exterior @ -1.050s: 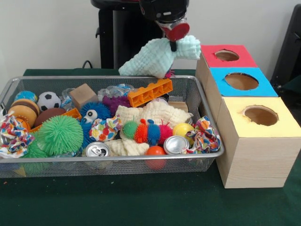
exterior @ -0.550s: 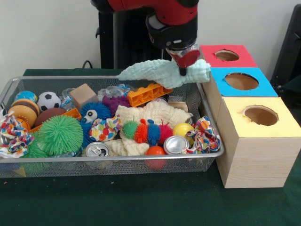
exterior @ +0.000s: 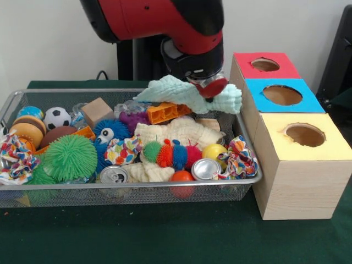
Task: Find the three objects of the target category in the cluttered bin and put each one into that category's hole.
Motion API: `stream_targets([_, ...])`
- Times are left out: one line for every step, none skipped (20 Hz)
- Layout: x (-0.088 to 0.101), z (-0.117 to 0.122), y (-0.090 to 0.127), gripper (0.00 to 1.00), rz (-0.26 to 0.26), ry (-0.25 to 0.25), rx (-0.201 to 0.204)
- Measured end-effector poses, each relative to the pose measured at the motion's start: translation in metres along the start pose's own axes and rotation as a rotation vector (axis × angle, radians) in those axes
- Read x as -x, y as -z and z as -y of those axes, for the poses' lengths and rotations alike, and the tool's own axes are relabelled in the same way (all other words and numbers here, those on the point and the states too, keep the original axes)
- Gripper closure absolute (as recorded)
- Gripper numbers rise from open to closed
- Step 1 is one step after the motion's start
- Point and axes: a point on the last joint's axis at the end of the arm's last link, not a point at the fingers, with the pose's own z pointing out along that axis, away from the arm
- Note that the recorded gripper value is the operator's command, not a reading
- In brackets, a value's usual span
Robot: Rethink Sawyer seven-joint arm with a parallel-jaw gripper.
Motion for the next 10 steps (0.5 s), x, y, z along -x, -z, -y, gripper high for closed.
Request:
stream_targets([-0.003,0.000,0.001,1.00,0.007,-0.004,0.004])
stream_targets([-0.006,0.000,0.002,1.00,0.014,-0.008,0.007])
stream_targets([-0.012,0.000,0.004,1.00,0.025,-0.016,0.012])
stream_targets([-0.017,-0.001,0.006,1.00,0.033,-0.023,0.015])
stream_targets([-0.021,-0.001,0.008,1.00,0.039,-0.029,0.015])
stream_targets([-0.026,-0.003,0.010,1.00,0.045,-0.037,0.014])
stream_targets([-0.029,-0.004,0.011,1.00,0.048,-0.041,0.013])
stream_targets([-0.039,-0.008,0.015,1.00,0.058,-0.056,0.003])
stream_targets([-0.043,-0.010,0.017,1.00,0.061,-0.062,-0.001])
stream_targets([-0.046,-0.011,0.018,1.00,0.065,-0.067,-0.006])
